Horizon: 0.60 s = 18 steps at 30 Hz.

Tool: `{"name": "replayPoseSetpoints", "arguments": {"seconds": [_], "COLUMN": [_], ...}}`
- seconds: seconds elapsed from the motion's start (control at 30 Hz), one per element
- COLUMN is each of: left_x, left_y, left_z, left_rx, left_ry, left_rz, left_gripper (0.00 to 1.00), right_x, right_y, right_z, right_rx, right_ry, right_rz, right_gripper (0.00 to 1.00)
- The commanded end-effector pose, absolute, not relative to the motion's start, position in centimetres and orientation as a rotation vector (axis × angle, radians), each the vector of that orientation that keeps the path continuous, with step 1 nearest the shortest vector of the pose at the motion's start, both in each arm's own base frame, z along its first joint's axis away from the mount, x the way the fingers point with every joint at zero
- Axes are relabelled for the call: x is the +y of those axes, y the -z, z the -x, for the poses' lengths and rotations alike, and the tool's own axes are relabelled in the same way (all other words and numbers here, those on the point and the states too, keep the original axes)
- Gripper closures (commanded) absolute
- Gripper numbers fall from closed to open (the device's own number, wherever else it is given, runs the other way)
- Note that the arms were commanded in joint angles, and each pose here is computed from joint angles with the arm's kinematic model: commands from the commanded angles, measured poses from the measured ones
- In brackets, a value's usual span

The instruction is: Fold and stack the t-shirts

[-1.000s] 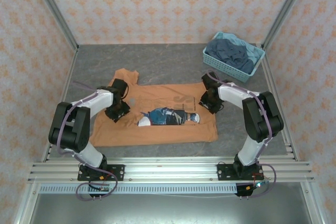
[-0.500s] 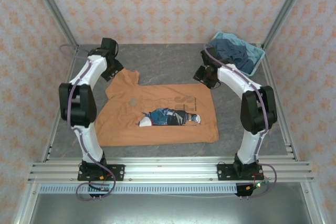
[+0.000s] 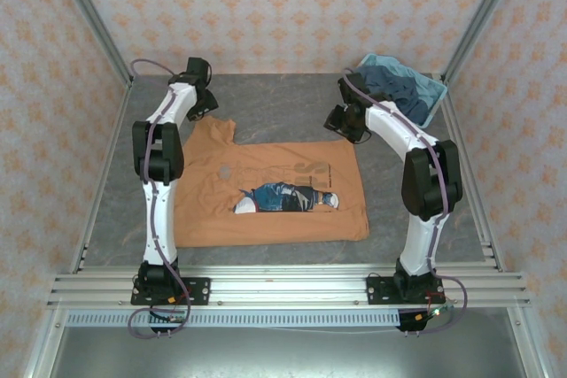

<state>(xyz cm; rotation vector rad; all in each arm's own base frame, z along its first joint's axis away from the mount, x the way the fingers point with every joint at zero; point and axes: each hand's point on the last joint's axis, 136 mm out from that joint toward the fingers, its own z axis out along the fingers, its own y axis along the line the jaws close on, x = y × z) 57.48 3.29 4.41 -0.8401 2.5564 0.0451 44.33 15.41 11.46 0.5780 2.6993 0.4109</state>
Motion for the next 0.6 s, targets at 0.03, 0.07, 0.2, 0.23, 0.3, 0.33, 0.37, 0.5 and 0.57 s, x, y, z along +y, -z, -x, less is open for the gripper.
{"name": "replayPoseSetpoints", "arguments": {"seconds": [0.03, 0.07, 0.2, 0.23, 0.3, 0.33, 0.37, 0.5, 0.57], "left_x": [2.5, 2.3, 1.7, 1.7, 1.3, 1.2, 1.1, 0.8, 0.6], "left_y": [-3.1, -2.6, -1.1, -0.9, -0.6, -0.7, -0.8, -2.5, -3.5], "left_z": [-56.0, -55.4, -53.9, -53.7, -53.5, -53.6, -53.6, -53.9, -54.1], "left_rx": [2.651, 2.674, 2.705, 2.71, 2.719, 2.719, 2.719, 2.691, 2.673], "left_ry": [-0.107, -0.132, -0.142, -0.14, -0.121, -0.114, -0.111, -0.09, -0.077], "left_rz": [0.781, 0.78, 0.79, 0.795, 0.797, 0.795, 0.788, 0.765, 0.754], "left_gripper": [0.47, 0.47, 0.53, 0.56, 0.69, 0.75, 0.8, 0.97, 1.0], "right_x": [12.5, 12.0, 10.5, 10.3, 9.9, 9.8, 9.6, 9.3, 9.0], "right_y": [-10.9, -10.6, -9.3, -8.7, -7.6, -7.1, -6.6, -5.1, -4.5], "right_z": [-44.3, -44.4, -45.0, -45.0, -45.2, -45.3, -45.4, -46.3, -46.5], "right_rx": [2.704, 2.699, 2.688, 2.695, 2.698, 2.699, 2.696, 2.688, 2.699], "right_ry": [-0.265, -0.239, -0.156, -0.13, -0.086, -0.067, -0.048, -0.008, 0.029], "right_rz": [-0.657, -0.683, -0.746, -0.761, -0.798, -0.812, -0.827, -0.83, -0.822], "right_gripper": [0.49, 0.48, 0.48, 0.48, 0.48, 0.48, 0.48, 0.51, 0.52]}}
